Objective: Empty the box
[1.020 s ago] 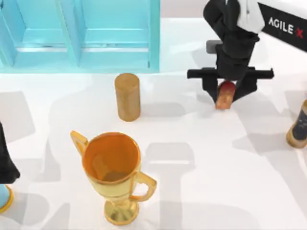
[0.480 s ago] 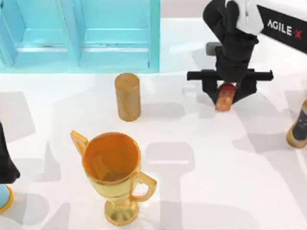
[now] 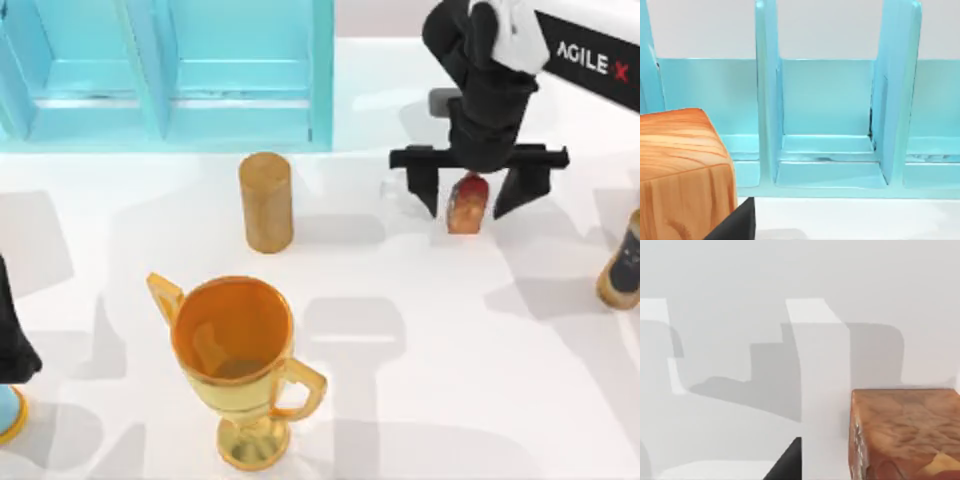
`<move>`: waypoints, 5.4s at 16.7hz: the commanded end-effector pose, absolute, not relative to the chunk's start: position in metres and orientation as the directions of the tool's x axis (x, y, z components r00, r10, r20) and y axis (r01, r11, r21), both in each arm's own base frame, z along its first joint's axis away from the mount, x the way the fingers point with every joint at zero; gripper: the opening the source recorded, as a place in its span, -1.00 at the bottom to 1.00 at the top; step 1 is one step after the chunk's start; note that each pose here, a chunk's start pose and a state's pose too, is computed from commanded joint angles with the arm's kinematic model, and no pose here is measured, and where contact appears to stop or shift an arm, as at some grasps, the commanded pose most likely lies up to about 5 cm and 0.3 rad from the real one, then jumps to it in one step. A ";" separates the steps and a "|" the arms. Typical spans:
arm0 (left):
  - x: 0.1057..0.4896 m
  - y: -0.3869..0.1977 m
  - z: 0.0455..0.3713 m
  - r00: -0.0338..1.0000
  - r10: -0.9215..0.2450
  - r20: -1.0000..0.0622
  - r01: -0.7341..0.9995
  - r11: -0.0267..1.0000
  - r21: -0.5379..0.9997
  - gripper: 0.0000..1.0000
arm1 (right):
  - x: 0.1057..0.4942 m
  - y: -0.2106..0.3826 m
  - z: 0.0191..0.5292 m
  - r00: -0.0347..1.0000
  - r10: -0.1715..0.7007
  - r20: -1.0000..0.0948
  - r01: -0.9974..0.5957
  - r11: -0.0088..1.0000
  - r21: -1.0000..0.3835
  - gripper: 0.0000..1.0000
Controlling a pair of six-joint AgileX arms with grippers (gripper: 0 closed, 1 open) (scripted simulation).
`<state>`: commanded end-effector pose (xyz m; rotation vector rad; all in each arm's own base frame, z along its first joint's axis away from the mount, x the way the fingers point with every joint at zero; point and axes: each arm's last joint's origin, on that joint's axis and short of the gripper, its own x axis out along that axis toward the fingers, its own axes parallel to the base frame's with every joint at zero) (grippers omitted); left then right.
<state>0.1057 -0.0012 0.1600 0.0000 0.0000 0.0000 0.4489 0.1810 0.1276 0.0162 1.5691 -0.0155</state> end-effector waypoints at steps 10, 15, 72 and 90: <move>0.106 -0.001 0.160 1.000 0.000 0.000 0.000 1.000 0.000 1.00 | 0.449 0.180 0.128 0.001 0.000 -1.000 0.023 1.000 0.000 1.00; 0.106 -0.001 0.160 1.000 0.000 0.000 0.000 1.000 0.000 1.00 | 0.452 0.182 0.155 -0.014 -0.007 -1.000 0.021 1.000 -0.007 1.00; 0.106 -0.001 0.160 1.000 0.000 0.000 0.000 1.000 0.000 1.00 | 0.357 -0.178 0.159 0.000 0.003 -1.000 0.009 1.000 0.003 -0.06; 0.106 -0.001 0.160 1.000 0.000 0.000 0.000 1.000 0.000 1.00 | 0.358 -0.178 0.163 -0.015 0.012 -1.000 0.013 1.000 0.012 -1.00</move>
